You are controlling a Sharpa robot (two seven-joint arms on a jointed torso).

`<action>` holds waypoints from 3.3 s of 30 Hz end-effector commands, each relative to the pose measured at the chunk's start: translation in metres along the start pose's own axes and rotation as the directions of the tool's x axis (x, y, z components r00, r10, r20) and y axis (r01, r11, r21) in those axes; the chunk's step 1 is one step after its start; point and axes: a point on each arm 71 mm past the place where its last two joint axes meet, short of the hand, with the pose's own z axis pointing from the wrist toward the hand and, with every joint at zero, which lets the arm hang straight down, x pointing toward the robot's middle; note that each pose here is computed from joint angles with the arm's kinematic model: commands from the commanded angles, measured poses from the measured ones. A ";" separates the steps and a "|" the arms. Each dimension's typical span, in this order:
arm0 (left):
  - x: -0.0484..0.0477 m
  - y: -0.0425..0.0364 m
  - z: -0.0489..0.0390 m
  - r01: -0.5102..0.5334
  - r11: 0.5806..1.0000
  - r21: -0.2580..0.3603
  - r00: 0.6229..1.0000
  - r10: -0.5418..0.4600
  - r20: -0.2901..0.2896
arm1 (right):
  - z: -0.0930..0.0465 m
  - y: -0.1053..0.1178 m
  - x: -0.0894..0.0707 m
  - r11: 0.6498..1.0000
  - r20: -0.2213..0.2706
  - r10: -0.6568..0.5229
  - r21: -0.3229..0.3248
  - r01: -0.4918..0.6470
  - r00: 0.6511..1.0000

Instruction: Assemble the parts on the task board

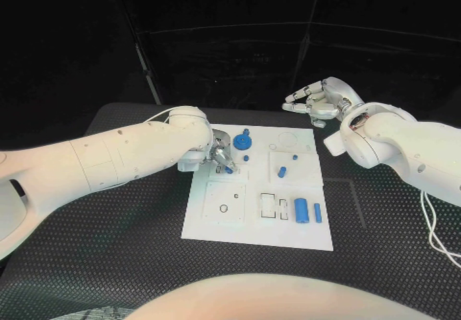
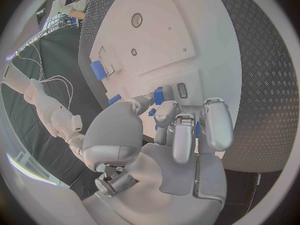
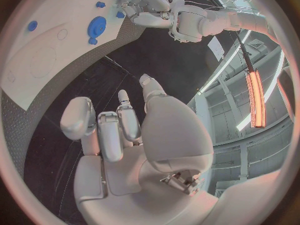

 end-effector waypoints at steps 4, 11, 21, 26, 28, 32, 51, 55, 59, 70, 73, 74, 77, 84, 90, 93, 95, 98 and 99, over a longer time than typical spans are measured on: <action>0.0129 0.0017 0.0048 -0.030 0.999 -0.016 0.997 0.029 -0.074 | 0.000 0.002 0.000 1.000 -0.005 -0.001 -0.009 0.001 1.000; 0.0124 0.0017 0.0059 -0.027 0.999 -0.019 0.997 0.025 -0.071 | 0.000 0.002 0.000 1.000 -0.004 -0.001 -0.008 0.001 1.000; 0.0107 0.0041 0.0070 -0.015 1.000 -0.025 0.998 0.013 -0.058 | 0.000 0.002 0.000 1.000 -0.003 -0.001 -0.008 0.001 1.000; 0.0109 0.0042 0.0070 -0.014 1.000 -0.024 0.998 0.013 -0.063 | 0.000 0.002 0.000 1.000 -0.003 -0.002 -0.007 0.002 1.000; 0.0110 0.0043 0.0070 -0.015 1.000 -0.024 0.998 0.013 -0.064 | 0.000 0.002 0.000 1.000 -0.003 -0.002 -0.007 0.002 1.000; 0.0111 0.0049 0.0068 -0.016 1.000 -0.024 0.998 0.014 -0.066 | 0.000 0.001 -0.001 1.000 -0.002 -0.002 -0.006 0.002 1.000; 0.0122 0.0073 0.0043 -0.020 1.000 -0.021 0.997 0.018 -0.073 | 0.000 0.001 -0.001 1.000 -0.002 -0.002 -0.005 0.002 1.000; 0.0122 0.0076 0.0043 -0.020 1.000 -0.021 0.997 0.018 -0.073 | 0.000 0.001 -0.001 1.000 -0.002 -0.002 -0.005 0.002 1.000; 0.0118 0.0082 0.0046 -0.018 1.000 -0.023 0.997 0.016 -0.072 | 0.000 0.001 -0.001 1.000 -0.002 -0.002 -0.005 0.002 1.000; 0.0099 0.0096 0.0069 -0.011 0.999 -0.032 0.998 0.009 -0.065 | 0.000 0.001 -0.001 1.000 -0.002 -0.002 -0.005 0.002 1.000; 0.0096 0.0090 0.0077 -0.011 0.999 -0.032 0.998 0.009 -0.065 | 0.000 0.001 -0.001 1.000 -0.002 -0.002 -0.005 0.002 1.000; 0.0095 0.0089 0.0079 -0.011 0.999 -0.033 0.998 0.009 -0.065 | 0.000 0.001 -0.001 1.000 -0.002 -0.002 -0.005 0.002 1.000; 0.0091 0.0085 0.0086 -0.012 0.999 -0.034 0.998 0.010 -0.067 | 0.000 0.001 -0.001 1.000 -0.002 -0.002 -0.005 0.002 1.000; 0.0086 0.0080 0.0098 -0.016 0.999 -0.037 0.997 0.013 -0.074 | 0.000 0.001 -0.001 1.000 -0.001 -0.003 -0.005 0.003 1.000; 0.0083 0.0076 0.0099 -0.014 0.999 -0.036 0.997 0.012 -0.070 | 0.000 0.001 -0.001 1.000 -0.001 -0.003 -0.004 0.003 1.000; 0.0081 0.0074 0.0099 -0.012 0.999 -0.036 0.998 0.009 -0.066 | 0.000 0.001 -0.001 1.000 -0.001 -0.003 -0.005 0.003 1.000; 0.0079 0.0074 0.0099 -0.010 0.999 -0.036 0.998 0.008 -0.063 | 0.000 0.001 -0.001 1.000 -0.001 -0.003 -0.005 0.003 1.000; 0.0075 0.0076 0.0098 -0.006 0.999 -0.036 0.998 0.004 -0.057 | 0.000 0.001 -0.001 1.000 -0.001 -0.003 -0.005 0.003 1.000; 0.0073 0.0077 0.0097 -0.004 0.999 -0.036 0.999 0.003 -0.054 | 0.000 0.001 -0.001 1.000 -0.001 -0.003 -0.004 0.003 1.000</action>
